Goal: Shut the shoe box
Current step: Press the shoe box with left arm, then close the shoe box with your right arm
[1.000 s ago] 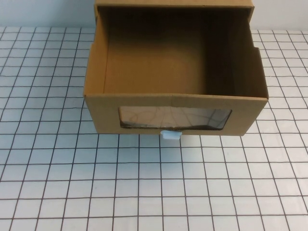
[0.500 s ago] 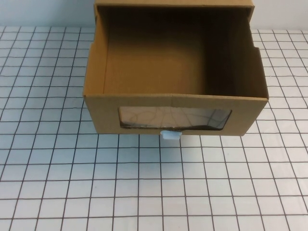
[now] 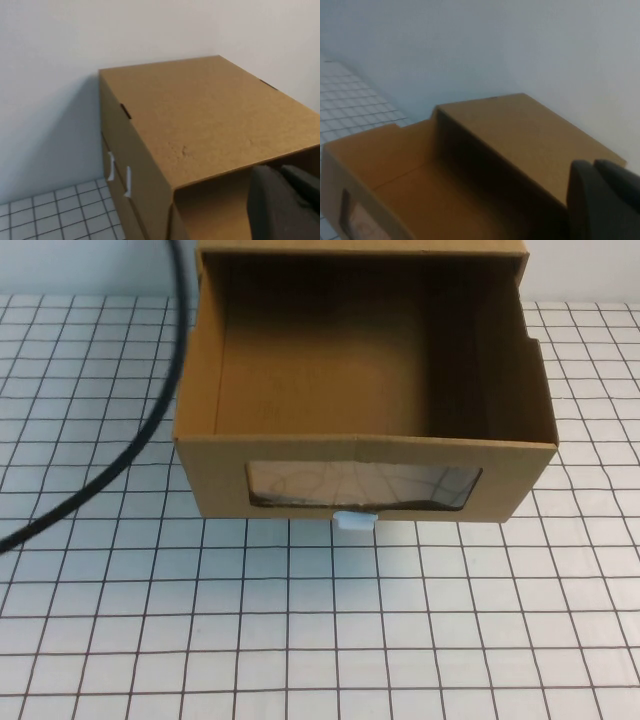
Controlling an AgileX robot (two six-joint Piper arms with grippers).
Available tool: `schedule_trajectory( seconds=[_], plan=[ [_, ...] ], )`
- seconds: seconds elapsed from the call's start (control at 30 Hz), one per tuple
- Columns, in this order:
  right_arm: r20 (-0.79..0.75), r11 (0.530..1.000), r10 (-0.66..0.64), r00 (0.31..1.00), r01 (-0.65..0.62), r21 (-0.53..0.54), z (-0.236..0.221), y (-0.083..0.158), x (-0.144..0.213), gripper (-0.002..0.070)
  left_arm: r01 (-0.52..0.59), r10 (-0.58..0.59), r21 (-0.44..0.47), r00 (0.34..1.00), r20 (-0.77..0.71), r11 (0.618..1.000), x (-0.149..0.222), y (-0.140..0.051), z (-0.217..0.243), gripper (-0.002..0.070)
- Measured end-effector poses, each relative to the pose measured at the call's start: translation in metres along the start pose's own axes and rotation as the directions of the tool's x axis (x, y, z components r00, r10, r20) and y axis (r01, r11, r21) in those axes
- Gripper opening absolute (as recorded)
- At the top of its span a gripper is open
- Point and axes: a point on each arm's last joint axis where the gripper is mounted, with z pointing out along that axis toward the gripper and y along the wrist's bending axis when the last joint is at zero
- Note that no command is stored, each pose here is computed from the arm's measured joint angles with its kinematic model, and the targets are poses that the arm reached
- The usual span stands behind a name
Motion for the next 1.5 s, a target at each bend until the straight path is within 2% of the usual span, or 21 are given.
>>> schedule_trajectory(
  seconds=[0.17,0.27,0.37,0.43,0.57,0.63,0.73,0.93,1.13,1.23,1.37,1.5],
  plan=[
    [0.06,0.978,-0.163,0.985,0.169,-0.124,0.001,0.018,-0.005,-0.0015,-0.032,0.035,0.06,0.998,-0.052,0.998,-0.018,-0.009,0.053,-0.0002],
    [0.091,0.967,-0.18,0.98,0.193,-0.165,0.0,0.024,-0.008,-0.0015,-0.04,0.05,0.116,0.995,-0.082,0.992,-0.021,-0.014,0.087,-0.0002],
    [0.112,0.955,-0.205,0.972,0.224,-0.196,-0.001,0.029,-0.008,-0.0015,-0.077,0.101,0.217,0.99,-0.1,0.973,-0.025,-0.023,0.115,-0.0003],
    [0.125,0.933,-0.266,0.956,0.288,-0.217,0.0,0.035,-0.004,-0.0015,-0.099,0.138,0.297,0.984,-0.114,0.95,-0.026,-0.03,0.131,-0.0002],
    [0.187,0.845,-0.428,0.884,0.465,-0.265,0.004,0.055,0.014,-0.0015,-0.092,0.163,0.406,0.976,-0.143,0.909,-0.025,-0.036,0.166,-0.0002],
    [0.223,0.816,-0.46,0.86,0.508,-0.277,0.006,0.066,0.025,-0.0015,-0.084,0.161,0.421,0.975,-0.151,0.903,-0.025,-0.033,0.181,-0.0002],
    [0.272,0.804,-0.466,0.842,0.531,-0.266,0.013,0.08,0.038,-0.0015,-0.037,0.127,0.43,0.975,-0.183,0.902,-0.018,-0.023,0.205,-0.0003],
    [0.262,0.783,-0.48,0.837,0.543,-0.303,0.042,0.104,0.058,-0.0015,0.159,-0.035,0.477,0.965,-0.259,0.864,0.013,-0.01,0.25,-0.0002],
    [0.312,0.671,-0.59,0.744,0.667,-0.323,0.081,0.135,0.08,-0.0015,0.296,-0.14,0.495,0.934,-0.329,0.817,0.039,0.0,0.275,-0.0002],
    [0.33,0.625,-0.612,0.719,0.695,-0.355,0.099,0.153,0.095,-0.0015,0.32,-0.143,0.499,0.922,-0.359,0.805,0.048,0.0,0.281,-0.0003],
    [0.333,0.594,-0.614,0.716,0.697,-0.403,0.119,0.174,0.118,-0.0015,0.329,-0.141,0.508,0.917,-0.372,0.796,0.051,-0.001,0.282,-0.0002],
    [0.302,0.586,-0.636,0.71,0.699,-0.41,0.141,0.174,0.131,-0.0015,0.329,-0.138,0.512,0.917,-0.374,0.794,0.051,0.0,0.282,-0.0002]
  ],
)
